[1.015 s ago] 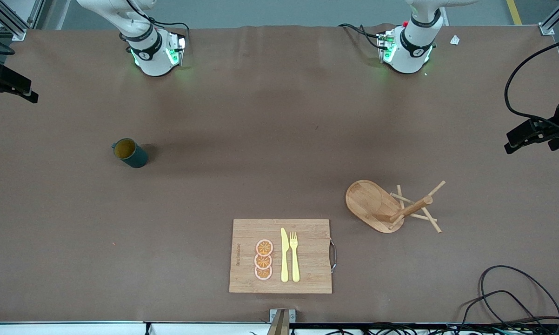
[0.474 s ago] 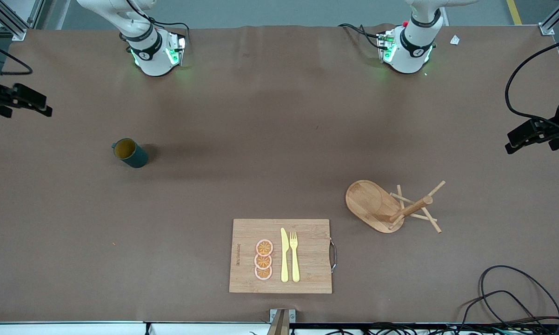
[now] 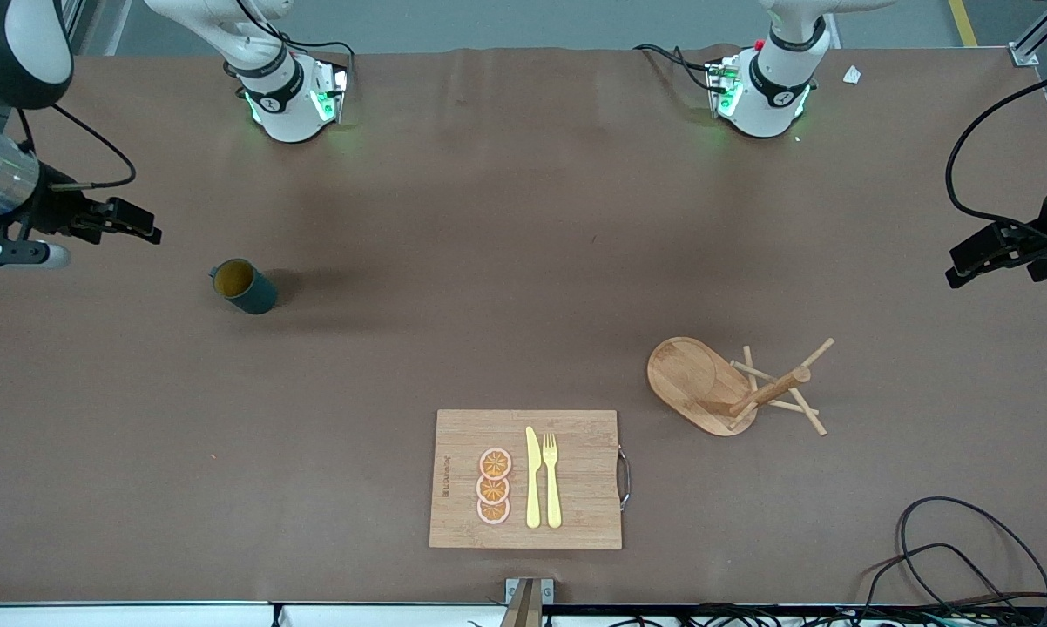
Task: Pass cup and hang on rack
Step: 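Move the right gripper down over the teal mug, then close the right gripper on the teal mug rim and lift it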
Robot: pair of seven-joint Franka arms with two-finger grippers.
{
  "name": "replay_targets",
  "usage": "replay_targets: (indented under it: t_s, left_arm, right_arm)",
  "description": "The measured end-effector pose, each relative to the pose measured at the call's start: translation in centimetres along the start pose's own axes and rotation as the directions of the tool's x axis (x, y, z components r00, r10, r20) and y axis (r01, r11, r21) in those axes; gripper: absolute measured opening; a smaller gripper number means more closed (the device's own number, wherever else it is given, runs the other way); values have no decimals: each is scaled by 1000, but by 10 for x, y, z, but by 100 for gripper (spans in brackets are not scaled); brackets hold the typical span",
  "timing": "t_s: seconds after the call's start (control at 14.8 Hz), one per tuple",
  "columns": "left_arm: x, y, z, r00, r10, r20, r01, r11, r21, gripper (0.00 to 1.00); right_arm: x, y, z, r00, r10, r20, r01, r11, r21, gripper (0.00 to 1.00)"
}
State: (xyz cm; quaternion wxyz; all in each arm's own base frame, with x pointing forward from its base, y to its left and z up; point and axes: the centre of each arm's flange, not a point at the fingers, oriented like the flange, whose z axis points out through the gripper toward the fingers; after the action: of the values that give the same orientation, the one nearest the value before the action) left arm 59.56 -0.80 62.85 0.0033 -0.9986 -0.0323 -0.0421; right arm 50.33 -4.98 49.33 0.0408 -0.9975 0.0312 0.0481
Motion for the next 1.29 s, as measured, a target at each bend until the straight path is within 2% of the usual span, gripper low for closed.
replay_targets:
  t_s: [0.27,0.81,1.29]
  left_arm:
    - [0,0,0,1000,1,-1,-1,1000,0,100]
    - [3,0,6,1000,0,4,0,1000,0,100]
    - [10,0,22,1000,0,25,0,1000,0,100]
  right_arm:
    - [-7,6,58,999,18,-43,-18,1000,6,100]
    - [-23,8,128,991,48,-124,-46,999,14,100]
    - [-44,-18,175,985,95,-143,-94,995,19,100]
